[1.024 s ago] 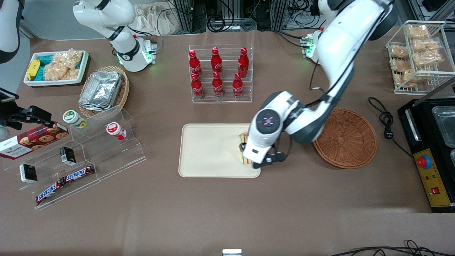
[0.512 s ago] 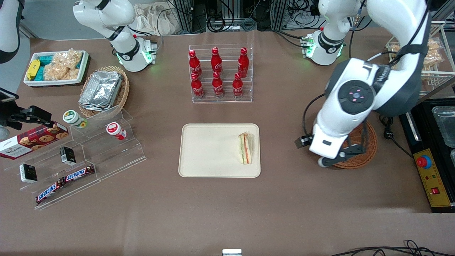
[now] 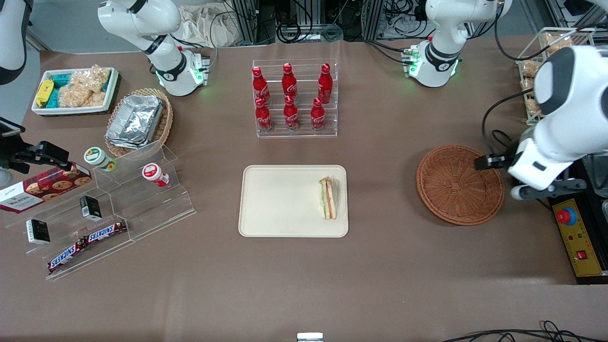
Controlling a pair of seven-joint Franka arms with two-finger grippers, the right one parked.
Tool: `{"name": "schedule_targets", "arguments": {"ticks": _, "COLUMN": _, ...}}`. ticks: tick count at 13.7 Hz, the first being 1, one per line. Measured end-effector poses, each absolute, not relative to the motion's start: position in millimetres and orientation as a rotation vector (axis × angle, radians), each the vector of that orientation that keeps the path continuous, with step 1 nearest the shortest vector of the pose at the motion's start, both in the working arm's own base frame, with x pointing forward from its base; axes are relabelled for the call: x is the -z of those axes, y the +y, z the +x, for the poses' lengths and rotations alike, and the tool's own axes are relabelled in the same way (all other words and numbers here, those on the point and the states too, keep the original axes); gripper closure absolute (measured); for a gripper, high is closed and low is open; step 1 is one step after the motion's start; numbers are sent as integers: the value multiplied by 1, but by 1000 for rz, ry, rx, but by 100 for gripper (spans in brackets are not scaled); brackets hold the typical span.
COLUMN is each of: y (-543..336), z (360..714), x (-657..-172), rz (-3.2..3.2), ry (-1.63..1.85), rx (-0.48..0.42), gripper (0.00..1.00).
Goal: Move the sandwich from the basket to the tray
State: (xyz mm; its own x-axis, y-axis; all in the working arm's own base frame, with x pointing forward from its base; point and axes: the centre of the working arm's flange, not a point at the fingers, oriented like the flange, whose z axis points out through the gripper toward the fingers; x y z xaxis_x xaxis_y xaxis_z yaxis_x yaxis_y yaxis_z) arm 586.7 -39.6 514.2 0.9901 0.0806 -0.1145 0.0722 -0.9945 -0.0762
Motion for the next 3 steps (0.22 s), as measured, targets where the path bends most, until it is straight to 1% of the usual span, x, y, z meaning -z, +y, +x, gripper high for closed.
{"name": "schedule_targets", "arguments": {"ticks": 3, "y": -25, "z": 587, "x": -519, "rz": -3069, "ry": 24, "rx": -194, "gripper": 0}}
